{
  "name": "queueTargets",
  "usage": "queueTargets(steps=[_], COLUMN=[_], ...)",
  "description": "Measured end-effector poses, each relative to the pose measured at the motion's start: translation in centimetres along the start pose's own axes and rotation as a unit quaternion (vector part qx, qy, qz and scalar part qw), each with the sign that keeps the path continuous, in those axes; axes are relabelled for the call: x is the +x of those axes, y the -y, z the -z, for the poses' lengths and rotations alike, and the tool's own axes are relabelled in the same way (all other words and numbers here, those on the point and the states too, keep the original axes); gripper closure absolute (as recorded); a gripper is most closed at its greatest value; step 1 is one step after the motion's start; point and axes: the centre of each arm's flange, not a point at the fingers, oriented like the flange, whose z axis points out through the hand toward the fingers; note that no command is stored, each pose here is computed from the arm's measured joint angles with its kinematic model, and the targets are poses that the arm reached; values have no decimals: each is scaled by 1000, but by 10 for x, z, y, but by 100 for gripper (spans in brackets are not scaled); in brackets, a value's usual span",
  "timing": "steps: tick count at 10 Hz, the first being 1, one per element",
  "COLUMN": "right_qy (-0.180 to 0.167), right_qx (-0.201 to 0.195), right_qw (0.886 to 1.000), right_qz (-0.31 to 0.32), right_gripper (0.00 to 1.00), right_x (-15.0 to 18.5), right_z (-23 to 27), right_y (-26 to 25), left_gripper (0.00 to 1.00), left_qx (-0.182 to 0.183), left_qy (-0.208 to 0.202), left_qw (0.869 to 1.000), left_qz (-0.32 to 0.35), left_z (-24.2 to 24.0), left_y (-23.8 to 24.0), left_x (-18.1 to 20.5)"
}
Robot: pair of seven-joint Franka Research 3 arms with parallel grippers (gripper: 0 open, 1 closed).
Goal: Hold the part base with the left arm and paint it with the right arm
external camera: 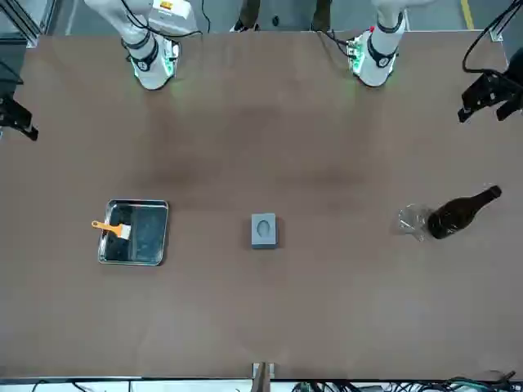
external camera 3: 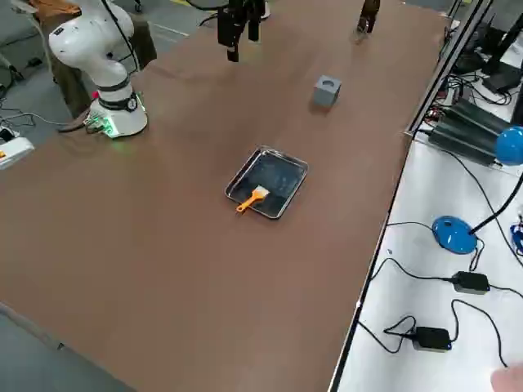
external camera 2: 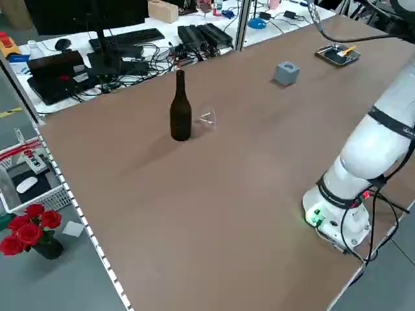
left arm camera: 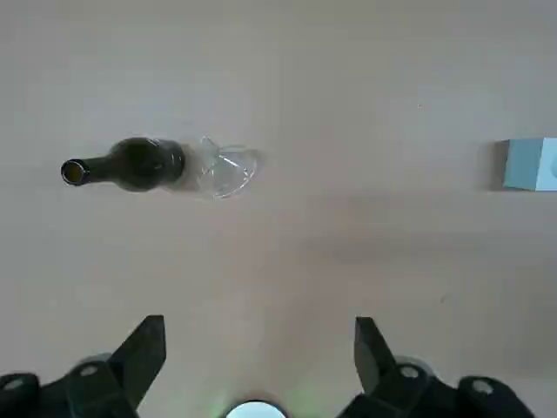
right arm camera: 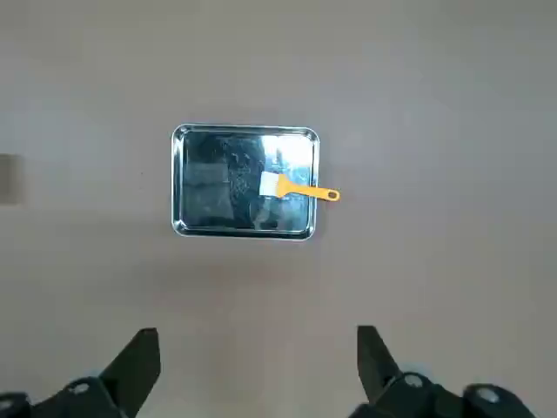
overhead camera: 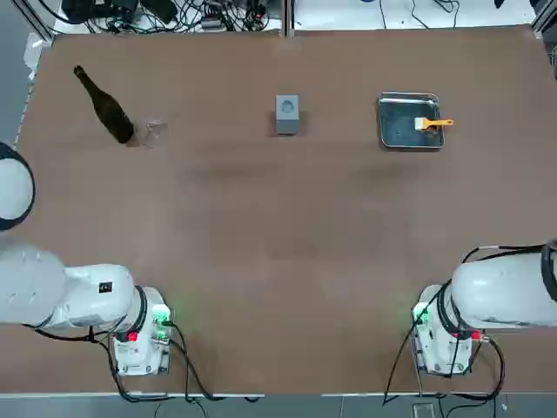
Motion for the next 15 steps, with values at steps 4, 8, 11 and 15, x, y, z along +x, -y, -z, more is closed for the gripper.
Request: queueTargets(steps=[4, 8, 11, 15], right_qy=[3, 3, 3, 9], right_qx=[0, 50, 164, 323], right_qw=[1000, 999, 986, 946], right_qz=[-1, -14, -24, -31], right_gripper=[0, 0, 0, 0], right_x=[0, 3, 6, 22], right_z=[-2, -33, -98, -222], right_y=[-1, -44, -138, -189], left_gripper=[4, 6, 38, 91], left_qx=[0, -1, -1, -20], left_qy=[0, 4, 31, 54], left_qw=[1000, 1000, 997, 988], left_qz=[1, -10, -70, -141], left_z=[0, -4, -35, -130], left_y=[1, -12, -75, -160], left_x=[0, 1, 8, 50])
